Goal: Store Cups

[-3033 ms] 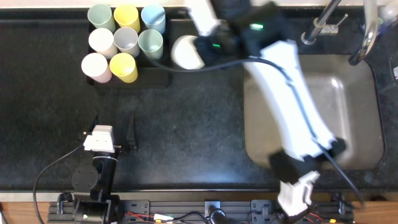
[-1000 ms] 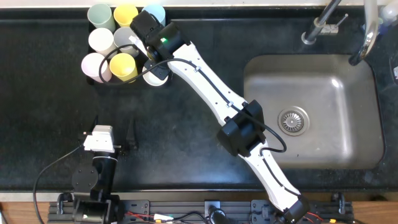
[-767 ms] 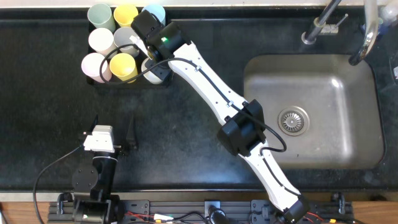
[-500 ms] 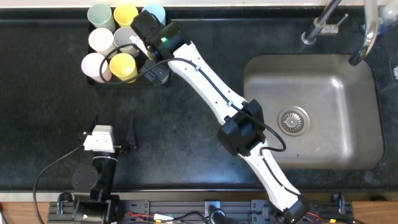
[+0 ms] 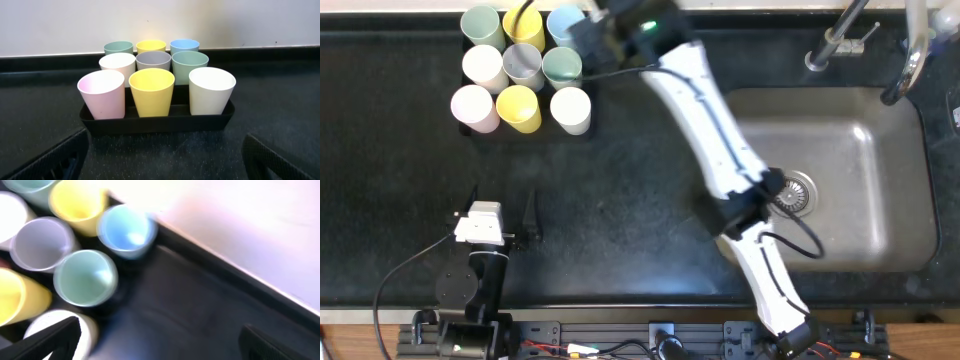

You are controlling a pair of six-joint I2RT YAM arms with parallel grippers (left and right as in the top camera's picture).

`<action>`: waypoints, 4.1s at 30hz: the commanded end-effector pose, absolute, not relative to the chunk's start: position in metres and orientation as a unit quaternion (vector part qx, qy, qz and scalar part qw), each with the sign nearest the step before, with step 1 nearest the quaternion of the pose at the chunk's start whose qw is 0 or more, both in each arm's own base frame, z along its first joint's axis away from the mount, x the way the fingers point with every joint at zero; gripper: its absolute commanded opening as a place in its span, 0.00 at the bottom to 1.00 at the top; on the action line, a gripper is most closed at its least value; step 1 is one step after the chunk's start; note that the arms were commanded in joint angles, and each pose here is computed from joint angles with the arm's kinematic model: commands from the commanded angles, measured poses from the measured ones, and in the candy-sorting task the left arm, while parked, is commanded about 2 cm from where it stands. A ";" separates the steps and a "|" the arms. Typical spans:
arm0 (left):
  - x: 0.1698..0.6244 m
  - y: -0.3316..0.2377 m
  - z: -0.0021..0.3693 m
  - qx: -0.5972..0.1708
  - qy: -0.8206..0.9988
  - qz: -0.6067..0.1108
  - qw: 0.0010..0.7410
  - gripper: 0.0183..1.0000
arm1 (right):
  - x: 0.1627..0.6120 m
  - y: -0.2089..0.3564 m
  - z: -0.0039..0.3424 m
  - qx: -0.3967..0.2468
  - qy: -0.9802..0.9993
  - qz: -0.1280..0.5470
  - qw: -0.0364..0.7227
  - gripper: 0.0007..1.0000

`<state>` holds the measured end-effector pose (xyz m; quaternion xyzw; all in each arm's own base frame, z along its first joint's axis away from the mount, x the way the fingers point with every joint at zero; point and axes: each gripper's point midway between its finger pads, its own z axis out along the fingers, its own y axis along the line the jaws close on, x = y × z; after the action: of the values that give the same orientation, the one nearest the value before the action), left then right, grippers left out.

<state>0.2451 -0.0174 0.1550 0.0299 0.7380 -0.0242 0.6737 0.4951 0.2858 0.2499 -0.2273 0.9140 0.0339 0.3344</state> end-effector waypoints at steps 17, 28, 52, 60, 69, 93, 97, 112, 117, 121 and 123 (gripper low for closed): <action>0.244 -0.016 0.156 0.024 0.737 -0.024 0.675 1.00 | 0.331 0.052 0.212 0.074 0.920 0.007 0.384 1.00; 0.244 -0.016 0.156 0.024 0.737 -0.024 0.675 1.00 | 0.347 0.038 0.247 0.019 0.711 -0.023 0.702 1.00; 0.244 -0.016 0.156 0.024 0.737 -0.024 0.675 1.00 | 0.267 -0.041 0.225 0.089 0.736 -0.104 0.663 1.00; 0.244 -0.016 0.156 0.024 0.737 -0.024 0.675 1.00 | 0.244 -0.042 0.221 0.094 0.712 -0.099 0.689 1.00; 0.244 -0.016 0.156 0.024 0.737 -0.024 0.675 1.00 | 0.238 -0.042 0.194 0.094 0.708 -0.098 0.693 1.00; 0.244 -0.016 0.156 0.024 0.737 -0.024 0.675 1.00 | 0.236 -0.044 0.174 0.090 0.721 -0.109 0.678 1.00; 0.244 -0.016 0.156 0.024 0.737 -0.024 0.675 1.00 | 0.239 -0.032 0.178 0.083 0.717 -0.066 0.689 1.00; 0.244 -0.016 0.156 0.024 0.737 -0.024 0.675 1.00 | 0.245 0.029 0.174 -0.025 0.708 0.077 0.701 1.00; 0.244 -0.016 0.156 0.024 0.737 -0.024 0.675 1.00 | 0.245 0.029 0.174 -0.025 0.708 0.077 0.701 1.00; 0.244 -0.016 0.156 0.024 0.737 -0.024 0.675 1.00 | 0.245 0.029 0.174 -0.025 0.708 0.077 0.701 1.00; 0.244 -0.016 0.156 0.024 0.737 -0.024 0.675 1.00 | 0.245 0.029 0.173 -0.025 0.708 0.077 0.701 1.00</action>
<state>0.2450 -0.0174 0.1556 0.0299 0.7374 -0.0242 0.6744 0.2451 0.0271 0.1761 -0.0230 0.7097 0.0704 0.7006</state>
